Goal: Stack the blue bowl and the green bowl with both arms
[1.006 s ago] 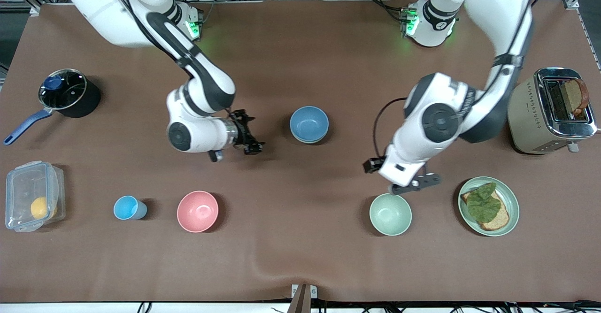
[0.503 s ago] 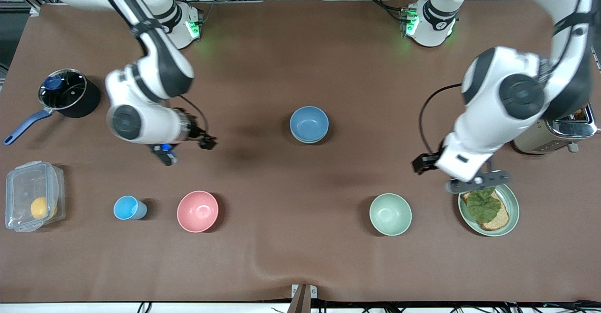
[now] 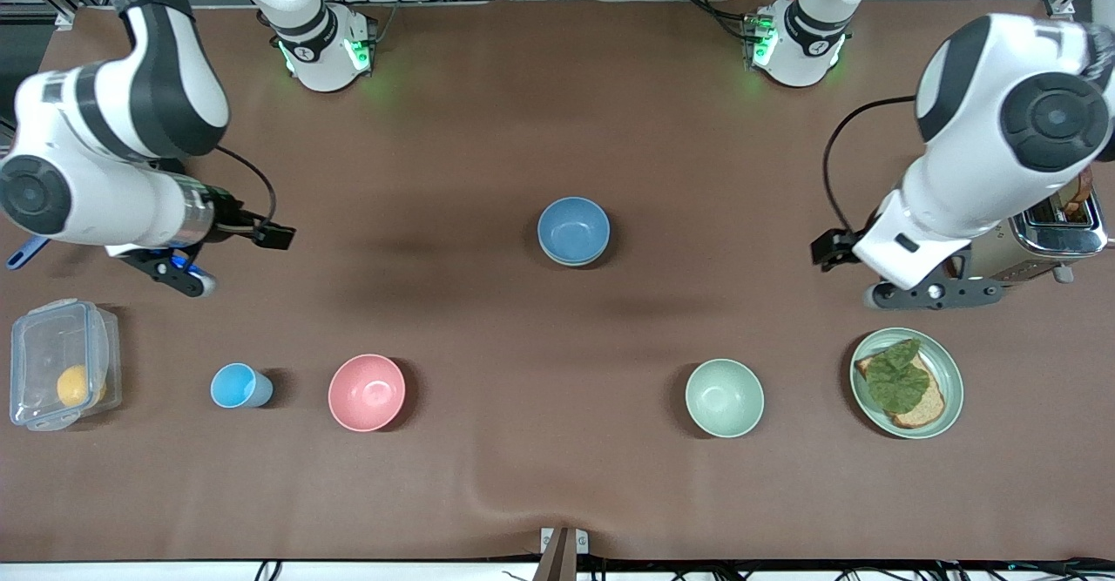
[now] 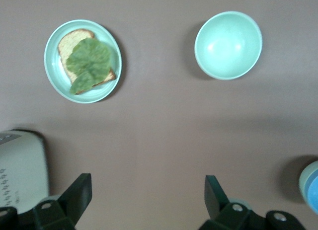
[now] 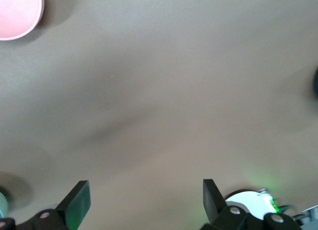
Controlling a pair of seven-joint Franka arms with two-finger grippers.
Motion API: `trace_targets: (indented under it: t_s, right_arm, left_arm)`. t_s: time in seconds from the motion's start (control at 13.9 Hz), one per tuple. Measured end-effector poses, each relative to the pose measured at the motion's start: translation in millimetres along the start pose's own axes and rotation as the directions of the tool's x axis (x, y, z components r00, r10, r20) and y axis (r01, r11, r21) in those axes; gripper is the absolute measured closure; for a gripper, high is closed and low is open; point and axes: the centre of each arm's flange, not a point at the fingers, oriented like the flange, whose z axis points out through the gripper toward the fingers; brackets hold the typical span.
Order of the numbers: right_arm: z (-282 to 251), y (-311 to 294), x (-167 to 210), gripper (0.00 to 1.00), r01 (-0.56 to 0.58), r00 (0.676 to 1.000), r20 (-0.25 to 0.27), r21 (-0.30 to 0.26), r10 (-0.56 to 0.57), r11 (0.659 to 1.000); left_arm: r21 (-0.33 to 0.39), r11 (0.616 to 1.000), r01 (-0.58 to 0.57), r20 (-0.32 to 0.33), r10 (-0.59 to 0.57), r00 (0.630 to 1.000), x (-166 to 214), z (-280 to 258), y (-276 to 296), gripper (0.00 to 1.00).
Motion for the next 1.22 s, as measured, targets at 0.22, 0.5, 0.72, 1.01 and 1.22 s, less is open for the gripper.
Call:
trace_targets:
  t_s: [0.22, 0.5, 0.72, 1.01, 1.22]
  right_arm:
    - [-25.4, 10.1, -1.7, 0.00, 0.094, 0.995, -0.037, -0.022, -0.095, 0.995]
    - [-85.9, 34.3, -16.7, 0.00, 0.223, 0.964, -0.137, -0.043, -0.227, 0.974]
    - [-130.5, 42.9, -34.9, 0.00, 0.293, 0.934, -0.199, -0.044, -0.296, 0.955]
    - [-159.6, 56.6, -50.0, 0.00, 0.360, 0.893, -0.269, -0.053, -0.361, 0.931]
    - [-172.5, 69.7, -52.7, 0.00, 0.404, 0.861, -0.310, -0.063, -0.403, 0.913]
  left_arm:
    - [0.013, 1.000, -0.017, 0.009, 0.017, 1.000, -7.0, -14.8, -31.2, 0.00]
    - [-0.025, 0.999, -0.022, 0.017, 0.022, 1.000, -33.9, -53.2, -62.2, 0.00]
    - [-0.029, 0.999, -0.014, 0.009, 0.014, 1.000, -55.8, -78.7, -69.1, 0.00]
    - [-0.075, 0.997, -0.013, 0.022, 0.015, 1.000, -58.3, -77.3, -66.3, 0.00]
    - [-0.096, 0.995, -0.016, 0.010, 0.017, 1.000, -62.1, -84.8, -64.1, 0.00]
